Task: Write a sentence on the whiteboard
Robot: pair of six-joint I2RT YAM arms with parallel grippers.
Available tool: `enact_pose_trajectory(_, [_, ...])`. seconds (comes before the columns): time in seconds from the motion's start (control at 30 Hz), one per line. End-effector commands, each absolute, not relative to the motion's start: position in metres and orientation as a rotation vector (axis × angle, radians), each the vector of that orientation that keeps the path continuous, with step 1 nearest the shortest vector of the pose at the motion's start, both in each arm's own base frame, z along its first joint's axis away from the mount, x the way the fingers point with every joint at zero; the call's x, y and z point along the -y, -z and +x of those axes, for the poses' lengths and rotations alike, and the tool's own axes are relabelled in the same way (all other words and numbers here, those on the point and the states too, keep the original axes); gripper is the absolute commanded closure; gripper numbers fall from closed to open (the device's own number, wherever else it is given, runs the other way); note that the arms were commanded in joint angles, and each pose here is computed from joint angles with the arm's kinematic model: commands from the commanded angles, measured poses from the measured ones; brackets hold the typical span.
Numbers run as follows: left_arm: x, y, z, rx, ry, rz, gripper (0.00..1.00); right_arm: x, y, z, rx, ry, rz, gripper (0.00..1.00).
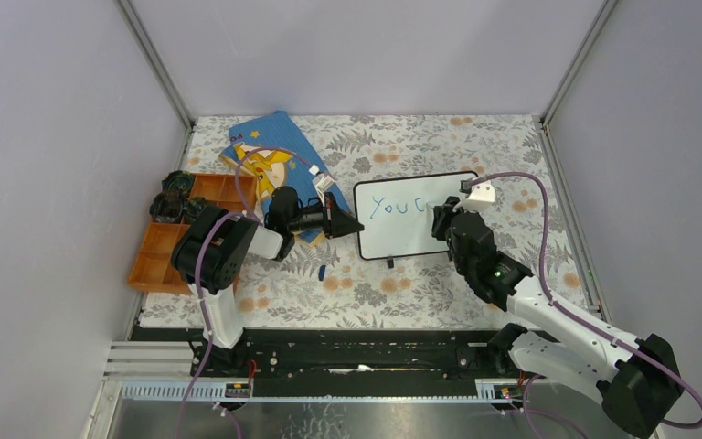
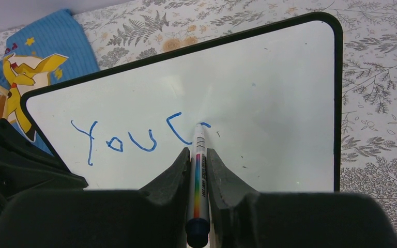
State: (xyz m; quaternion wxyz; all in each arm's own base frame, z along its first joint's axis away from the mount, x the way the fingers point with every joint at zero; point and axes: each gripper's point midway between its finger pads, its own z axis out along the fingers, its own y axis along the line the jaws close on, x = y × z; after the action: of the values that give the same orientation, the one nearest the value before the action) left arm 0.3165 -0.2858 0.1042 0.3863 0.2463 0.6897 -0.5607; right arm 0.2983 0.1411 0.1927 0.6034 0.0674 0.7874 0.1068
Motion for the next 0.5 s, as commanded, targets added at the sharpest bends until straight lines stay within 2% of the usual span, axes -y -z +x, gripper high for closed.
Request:
enact_pose_trajectory(0.0, [0.286,-0.088,0.311,-1.827,1.415,0.628,1.0,-0.149,-0.215,0.305,-1.776,-0.307,0.164,1.0])
enact_pose_trajectory(0.47, [0.287,-0.088,0.311,-1.83,1.412,0.629,1.0,-0.141,-0.195,0.294,-1.842,-0.265,0.137,1.0])
